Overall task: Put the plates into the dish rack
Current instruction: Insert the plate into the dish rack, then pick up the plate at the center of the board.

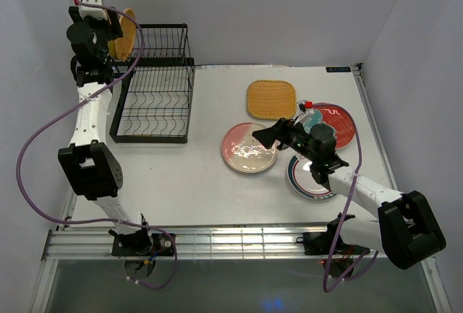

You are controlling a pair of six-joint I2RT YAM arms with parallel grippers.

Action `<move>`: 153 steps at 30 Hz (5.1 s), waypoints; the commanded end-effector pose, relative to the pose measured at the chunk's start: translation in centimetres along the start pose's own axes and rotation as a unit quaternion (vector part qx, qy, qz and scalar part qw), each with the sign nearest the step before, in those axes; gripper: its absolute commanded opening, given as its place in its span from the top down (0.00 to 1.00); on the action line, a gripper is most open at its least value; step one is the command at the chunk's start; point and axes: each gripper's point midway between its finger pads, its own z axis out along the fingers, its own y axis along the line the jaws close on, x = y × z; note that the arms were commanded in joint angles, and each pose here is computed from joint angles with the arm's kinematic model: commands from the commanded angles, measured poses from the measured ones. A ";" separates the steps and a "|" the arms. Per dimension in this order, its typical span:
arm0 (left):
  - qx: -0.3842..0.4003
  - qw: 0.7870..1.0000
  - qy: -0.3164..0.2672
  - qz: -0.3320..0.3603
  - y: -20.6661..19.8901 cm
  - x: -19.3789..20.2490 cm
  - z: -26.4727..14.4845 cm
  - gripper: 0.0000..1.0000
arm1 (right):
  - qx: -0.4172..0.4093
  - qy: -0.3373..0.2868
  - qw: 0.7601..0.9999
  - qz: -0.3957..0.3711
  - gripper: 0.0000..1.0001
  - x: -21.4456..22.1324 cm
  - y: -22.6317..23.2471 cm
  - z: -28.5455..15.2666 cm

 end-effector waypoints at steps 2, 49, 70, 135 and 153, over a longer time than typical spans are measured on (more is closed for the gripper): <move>0.019 0.997 -0.070 -0.033 -0.2 -6.6 -2.5 0.27 | -0.022 -0.020 0.999 -0.020 0.05 -1.8 1.4 0.5; 0.089 0.986 0.133 -0.056 -4.9 5.8 3.9 0.28 | -0.019 -0.013 1.000 -0.017 0.05 -1.5 1.1 0.8; 0.128 0.984 0.094 -0.085 -6.2 0.5 1.5 0.02 | -0.020 -0.012 1.000 -0.017 0.05 -1.5 1.1 0.8; 0.340 0.867 0.234 -0.279 -31.5 15.1 -24.6 0.02 | 0.407 -0.071 0.889 0.196 0.02 -1.2 -15.4 0.2; 0.298 0.879 0.226 -0.294 -29.8 14.6 -23.9 0.02 | 0.448 -0.142 0.836 0.283 0.02 -1.2 -19.7 3.8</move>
